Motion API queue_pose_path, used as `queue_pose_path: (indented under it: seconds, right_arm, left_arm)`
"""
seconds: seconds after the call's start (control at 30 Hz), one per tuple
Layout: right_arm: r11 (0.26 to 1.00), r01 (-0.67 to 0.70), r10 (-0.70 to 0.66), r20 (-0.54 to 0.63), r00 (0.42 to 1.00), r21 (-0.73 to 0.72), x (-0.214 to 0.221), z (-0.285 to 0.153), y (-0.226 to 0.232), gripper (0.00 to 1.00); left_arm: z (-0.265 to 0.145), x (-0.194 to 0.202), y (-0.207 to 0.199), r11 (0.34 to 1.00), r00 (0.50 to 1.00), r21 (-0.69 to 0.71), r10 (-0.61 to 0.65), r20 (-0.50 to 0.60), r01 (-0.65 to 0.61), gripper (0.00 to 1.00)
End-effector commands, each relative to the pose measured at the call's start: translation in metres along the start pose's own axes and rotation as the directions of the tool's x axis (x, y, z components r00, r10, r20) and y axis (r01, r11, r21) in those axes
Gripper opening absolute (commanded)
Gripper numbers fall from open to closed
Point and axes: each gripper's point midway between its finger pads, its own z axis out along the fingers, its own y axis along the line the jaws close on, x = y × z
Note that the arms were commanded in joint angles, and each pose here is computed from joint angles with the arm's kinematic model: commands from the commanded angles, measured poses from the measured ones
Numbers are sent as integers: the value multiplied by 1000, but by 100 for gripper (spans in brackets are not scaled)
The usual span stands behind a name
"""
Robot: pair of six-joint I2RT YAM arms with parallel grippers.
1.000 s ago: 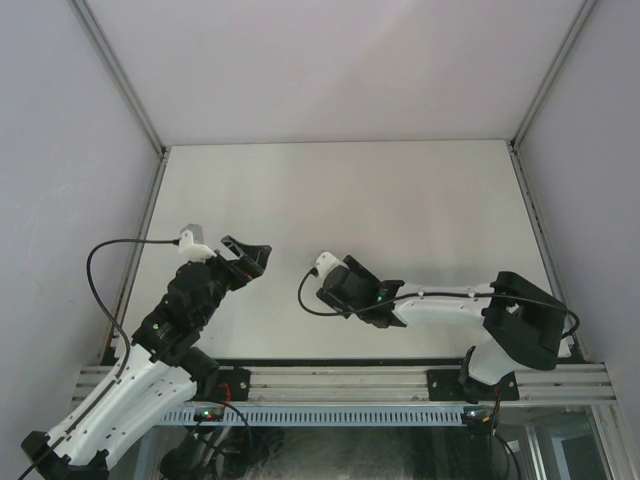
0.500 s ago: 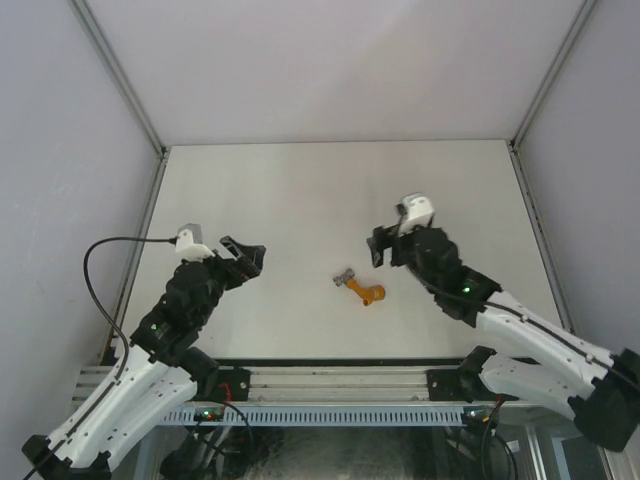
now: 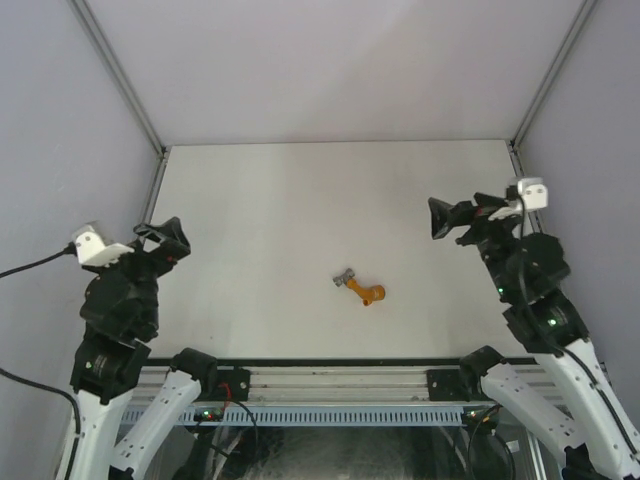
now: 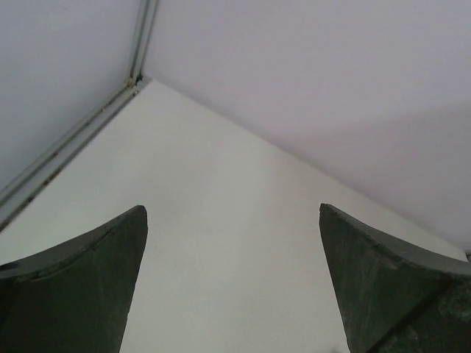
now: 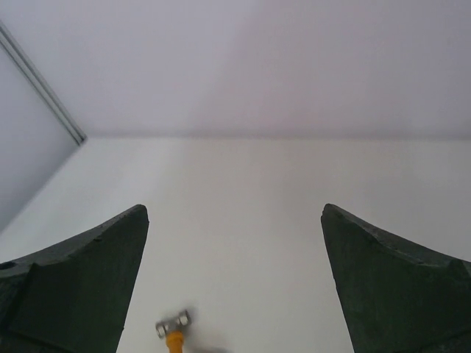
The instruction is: Install the water faucets
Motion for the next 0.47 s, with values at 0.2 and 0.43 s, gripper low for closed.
queue_pose_path:
  seconds: [0.2, 0.43]
  right_arm:
    - [998, -1, -10, 173, 985, 67, -76, -39, -12, 100]
    - [998, 10, -18, 132, 991, 64, -67, -35, -11, 100]
  left_arm:
    - [-21, -34, 16, 997, 996, -53, 53, 69, -49, 100]
    - [-22, -32, 14, 998, 997, -33, 56, 55, -54, 100]
